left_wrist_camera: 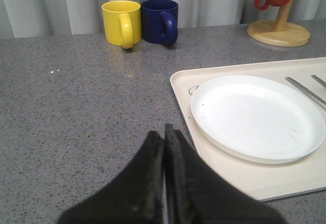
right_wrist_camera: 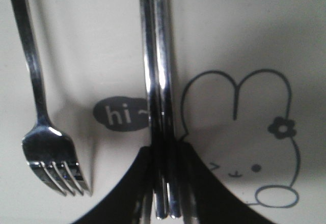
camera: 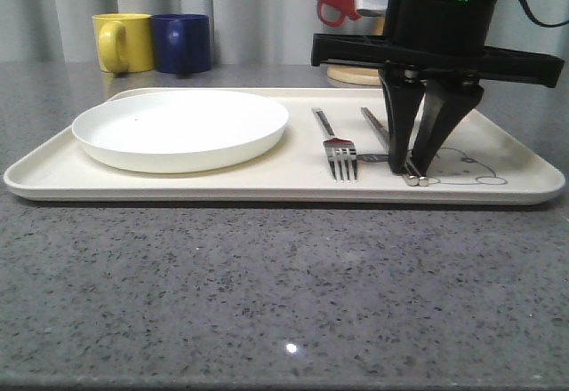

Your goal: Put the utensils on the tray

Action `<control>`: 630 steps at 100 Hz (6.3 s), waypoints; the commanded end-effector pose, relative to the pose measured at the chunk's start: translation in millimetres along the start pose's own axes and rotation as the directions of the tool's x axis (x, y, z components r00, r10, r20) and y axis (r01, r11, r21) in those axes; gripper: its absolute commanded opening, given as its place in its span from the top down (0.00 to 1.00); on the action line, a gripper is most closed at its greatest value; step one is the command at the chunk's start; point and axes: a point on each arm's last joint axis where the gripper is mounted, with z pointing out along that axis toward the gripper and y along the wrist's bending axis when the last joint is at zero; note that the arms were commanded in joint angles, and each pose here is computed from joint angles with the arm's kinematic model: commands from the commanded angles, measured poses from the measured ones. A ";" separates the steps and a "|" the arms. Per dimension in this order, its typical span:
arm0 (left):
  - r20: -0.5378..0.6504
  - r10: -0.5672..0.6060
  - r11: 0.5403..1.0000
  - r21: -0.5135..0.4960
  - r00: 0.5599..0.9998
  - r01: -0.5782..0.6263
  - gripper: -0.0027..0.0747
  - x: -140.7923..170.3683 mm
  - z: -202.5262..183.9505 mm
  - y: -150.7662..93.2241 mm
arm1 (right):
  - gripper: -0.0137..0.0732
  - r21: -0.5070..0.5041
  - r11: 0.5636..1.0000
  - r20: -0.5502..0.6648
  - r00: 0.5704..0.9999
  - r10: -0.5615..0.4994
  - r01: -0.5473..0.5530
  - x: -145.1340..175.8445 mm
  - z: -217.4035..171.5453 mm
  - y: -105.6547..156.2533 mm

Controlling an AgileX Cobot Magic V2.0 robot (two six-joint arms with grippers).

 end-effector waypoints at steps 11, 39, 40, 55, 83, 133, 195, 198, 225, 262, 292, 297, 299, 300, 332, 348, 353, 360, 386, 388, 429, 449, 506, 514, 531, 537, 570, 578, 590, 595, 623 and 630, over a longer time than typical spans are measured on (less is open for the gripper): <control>0.091 -0.010 1.000 0.012 0.996 0.009 0.99 -14.5 -1.3 -1.4 | 0.52 -0.030 1.000 0.071 0.997 -0.004 0.006 -2.7 -20.2 1.3; 0.091 -0.010 1.000 0.012 0.996 0.009 0.99 -14.5 -1.3 -1.4 | 0.38 -0.035 0.998 0.203 0.979 -0.035 0.043 -2.0 -54.0 -9.0; 0.091 -0.010 1.000 0.012 0.996 0.009 0.99 -14.5 -1.3 -1.4 | 0.38 -0.037 0.998 0.206 0.978 -0.035 0.044 -1.6 -55.5 -9.1; 0.091 -0.010 1.000 0.012 0.996 0.009 0.99 -14.5 -1.3 -1.4 | 0.38 0.028 0.994 0.251 0.962 -0.111 0.107 -2.3 -82.3 -37.5; 0.091 -0.010 1.000 0.012 0.996 0.009 0.99 -14.5 -1.3 -1.4 | 0.38 0.179 0.983 0.220 0.973 -0.076 0.037 -16.2 -104.4 -120.2; 0.091 -0.010 1.000 0.012 0.996 0.009 0.99 -14.5 -1.3 -1.4 | 0.38 0.177 0.981 0.226 0.973 0.042 -0.083 -55.8 -74.5 -206.0; 0.091 -0.010 1.000 0.012 0.996 0.009 0.99 -14.5 -1.3 -1.4 | 0.85 0.162 0.981 0.165 0.983 0.075 -0.103 -73.3 -34.5 -218.3; 0.091 -0.010 1.000 0.012 0.996 0.009 0.99 -14.5 -1.3 -1.4 | 0.87 0.159 0.981 0.167 0.983 0.081 -0.108 -73.2 -35.1 -218.0; 0.091 -0.010 1.000 0.012 0.996 0.009 0.99 -14.5 -1.3 -1.4 | 0.92 0.142 0.987 0.253 0.967 0.042 -0.080 -59.4 -71.9 -194.5; 0.091 -0.010 1.000 0.012 0.996 0.009 0.99 -14.5 -1.3 -1.4 | 0.92 0.039 0.998 0.323 0.944 -0.065 0.055 -20.4 -104.7 -93.6; 0.091 -0.010 1.000 0.012 0.996 0.009 0.99 -14.5 -1.3 -1.4 | 0.92 0.001 0.999 0.274 0.961 -0.041 0.042 -28.1 -66.8 -57.1; 0.091 -0.010 1.000 0.012 0.996 0.009 0.99 -14.5 -1.3 -1.4 | 0.92 0.008 0.999 0.256 0.966 -0.041 0.040 -30.7 -59.5 -56.7; 0.091 -0.010 1.000 0.012 0.996 0.009 0.99 -14.5 -1.3 -1.4 | 0.92 0.011 0.999 0.250 0.967 -0.041 0.039 -31.8 -56.5 -56.6; 0.091 -0.010 1.000 0.012 0.996 0.009 0.99 -14.5 -1.3 -1.4 | 0.92 0.013 0.999 0.245 0.969 -0.041 0.039 -32.7 -54.1 -56.4; 0.091 -0.010 1.000 0.012 0.996 0.009 0.99 -14.5 -1.3 -1.4 | 0.90 0.018 0.999 0.209 0.977 -0.036 0.033 -39.9 -33.9 -54.5; 0.091 -0.010 1.000 0.012 0.996 0.009 0.99 -14.5 -1.3 -1.4 | 0.64 0.012 0.999 0.206 0.978 -0.033 0.031 -39.7 -33.9 -54.1; 0.091 -0.010 1.000 0.012 0.996 0.009 0.99 -14.5 -1.3 -1.4 | 0.56 0.012 0.999 0.207 0.978 -0.033 0.031 -39.8 -33.9 -54.0; 0.091 -0.010 1.000 0.012 0.996 0.009 0.99 -14.5 -1.3 -1.4 | 0.49 0.011 0.999 0.210 0.977 -0.033 0.031 -39.5 -34.9 -54.1; 0.091 -0.010 1.000 0.012 0.996 0.009 0.99 -14.5 -1.3 -1.4 | 0.49 -0.010 0.997 0.316 0.946 -0.067 0.074 -29.6 -71.6 -55.7; 0.091 -0.010 1.000 0.012 0.996 0.009 0.99 -14.5 -1.3 -1.4 | 0.49 -0.006 0.997 0.321 0.944 -0.075 0.081 -28.6 -74.0 -56.2; 0.091 -0.010 1.000 0.012 0.996 0.009 0.99 -14.5 -1.3 -1.4 | 0.92 0.095 0.975 0.420 0.880 -0.223 0.201 0.9 -128.8 -106.3; 0.091 -0.010 1.000 0.012 0.996 0.009 0.99 -14.5 -1.3 -1.4 | 0.92 0.121 0.990 0.471 0.874 -0.121 0.072 25.6 -134.9 -151.2; 0.091 -0.010 1.000 0.012 0.996 0.009 0.99 -14.5 -1.3 -1.4 | 0.92 0.108 0.993 0.823 0.556 -0.116 0.047 126.7 -140.9 -173.2; 0.091 -0.010 1.000 0.012 0.996 0.009 0.99 -14.5 -1.3 -1.4 | 0.92 0.126 0.991 0.869 0.476 -0.137 0.054 145.0 -135.9 -176.4; 0.091 -0.010 1.000 0.012 0.996 0.009 0.99 -14.5 -1.3 -1.4 | 0.92 0.139 0.988 0.937 0.314 -0.152 0.064 182.8 -127.8 -181.3; 0.091 -0.010 1.000 0.012 0.996 0.009 0.99 -14.5 -1.3 -1.4 | 0.92 0.159 0.985 0.948 0.270 -0.170 0.064 196.0 -122.9 -183.8; 0.091 -0.010 1.000 0.012 0.996 0.009 0.99 -14.5 -1.3 -1.4 | 0.92 0.169 0.984 0.974 0.143 -0.176 0.060 250.4 -69.8 -197.2; 0.091 -0.010 1.000 0.012 0.996 0.009 0.99 -14.5 -1.3 -1.4 | 0.92 0.170 0.984 0.976 0.128 -0.176 0.060 255.0 -54.3 -199.8; 0.088 -0.010 1.000 0.012 0.996 0.009 0.99 -14.3 -1.0 -1.4 | 0.92 0.172 0.983 0.972 0.148 -0.180 0.071 246.8 -31.2 -201.5; 0.088 -0.010 1.000 0.012 0.996 0.009 0.99 -14.3 -1.0 -1.4 | 0.92 0.171 0.982 0.977 0.113 -0.180 0.079 245.0 -21.9 -201.9; 0.087 -0.010 1.000 0.012 0.996 0.009 0.99 -14.1 -1.4 -1.4 | 0.92 0.163 0.982 0.985 0.034 -0.167 0.093 244.2 -8.0 -202.4; 0.087 -0.010 1.000 0.012 0.996 0.009 0.99 -14.1 -1.4 -1.4 | 0.92 0.163 0.982 0.986 0.031 -0.167 0.093 244.2 -8.3 -202.3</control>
